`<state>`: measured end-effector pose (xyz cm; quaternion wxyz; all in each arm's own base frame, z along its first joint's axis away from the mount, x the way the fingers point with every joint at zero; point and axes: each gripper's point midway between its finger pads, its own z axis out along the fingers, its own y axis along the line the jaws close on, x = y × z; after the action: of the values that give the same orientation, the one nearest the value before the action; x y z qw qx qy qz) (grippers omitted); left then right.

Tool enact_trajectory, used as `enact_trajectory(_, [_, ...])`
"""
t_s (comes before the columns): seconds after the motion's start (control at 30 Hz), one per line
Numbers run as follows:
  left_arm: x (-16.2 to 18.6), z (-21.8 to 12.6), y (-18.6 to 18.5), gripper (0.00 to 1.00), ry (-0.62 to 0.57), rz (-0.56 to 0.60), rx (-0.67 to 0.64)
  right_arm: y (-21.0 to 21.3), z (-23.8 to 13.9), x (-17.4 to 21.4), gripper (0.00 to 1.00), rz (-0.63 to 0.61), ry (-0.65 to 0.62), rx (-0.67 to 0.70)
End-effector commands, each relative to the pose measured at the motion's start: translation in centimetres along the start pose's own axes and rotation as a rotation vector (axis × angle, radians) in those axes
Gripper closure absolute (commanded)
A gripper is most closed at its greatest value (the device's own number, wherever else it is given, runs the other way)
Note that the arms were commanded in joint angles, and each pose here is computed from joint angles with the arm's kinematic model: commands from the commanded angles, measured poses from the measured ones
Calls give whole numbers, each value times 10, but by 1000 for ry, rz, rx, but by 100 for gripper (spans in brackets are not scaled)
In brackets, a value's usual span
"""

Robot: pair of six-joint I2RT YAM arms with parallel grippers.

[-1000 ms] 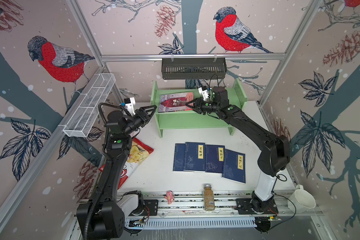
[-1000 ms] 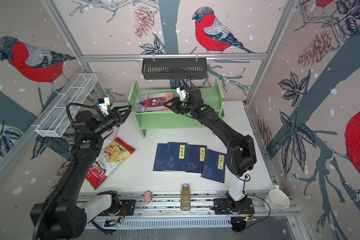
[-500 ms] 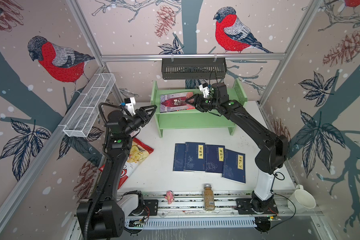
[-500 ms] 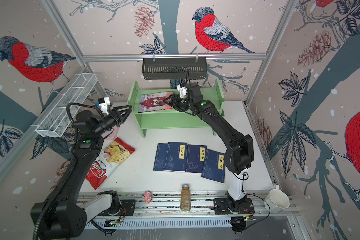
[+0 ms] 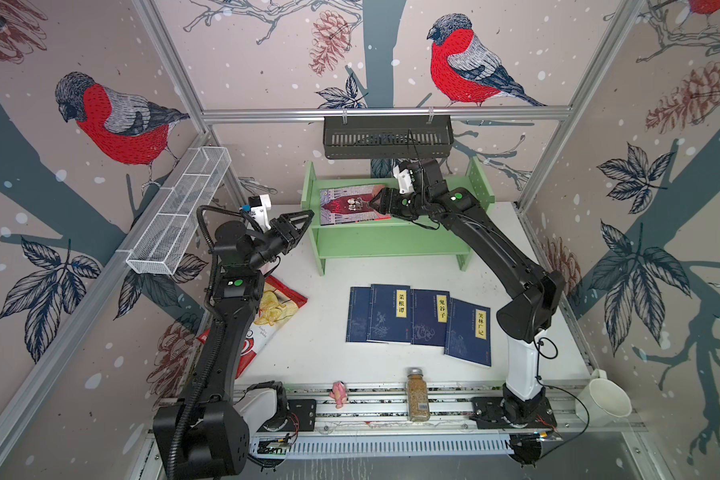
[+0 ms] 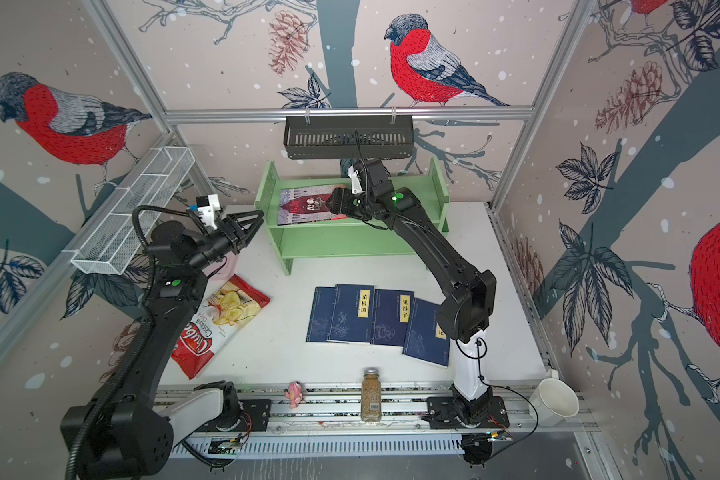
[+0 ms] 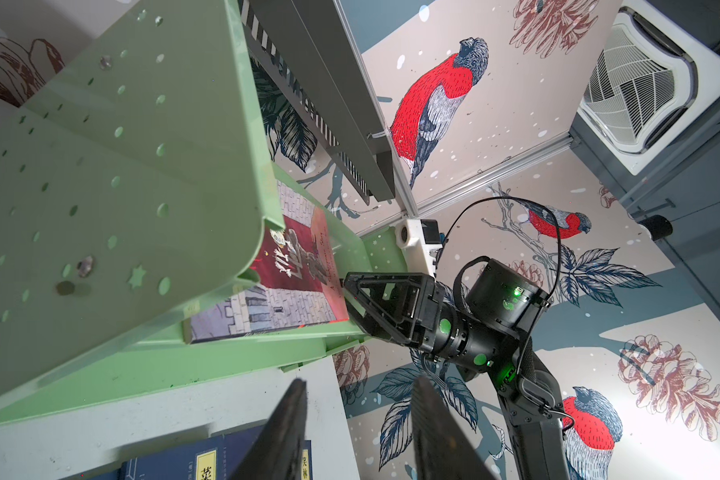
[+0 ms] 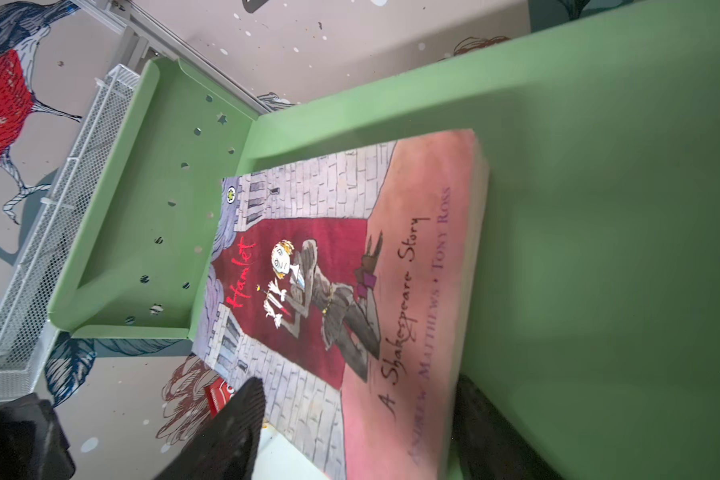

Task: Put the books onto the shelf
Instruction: 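Push the book deeper onto the lower shelf tier with the right gripper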

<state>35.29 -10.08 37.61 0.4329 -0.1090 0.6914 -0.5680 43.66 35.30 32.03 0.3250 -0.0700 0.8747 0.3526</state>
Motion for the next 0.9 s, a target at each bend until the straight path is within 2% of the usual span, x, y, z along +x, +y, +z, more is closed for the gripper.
enact_trajectory(0.0, [0, -2, -8, 57, 4, 44, 21, -23, -8, 9, 26, -25, 15, 140])
enact_trajectory(0.23, [-1, -6, -11, 57, -16, 140, 5, -16, -19, -7, 24, -51, -55, 100])
enact_trajectory(0.53, [-1, -9, -5, 56, -26, 218, -44, -16, -3, -9, 25, -45, -30, 4])
enact_trajectory(0.87, [-2, -10, 1, 56, -38, 214, -60, -8, 10, 6, 26, -53, 31, -38])
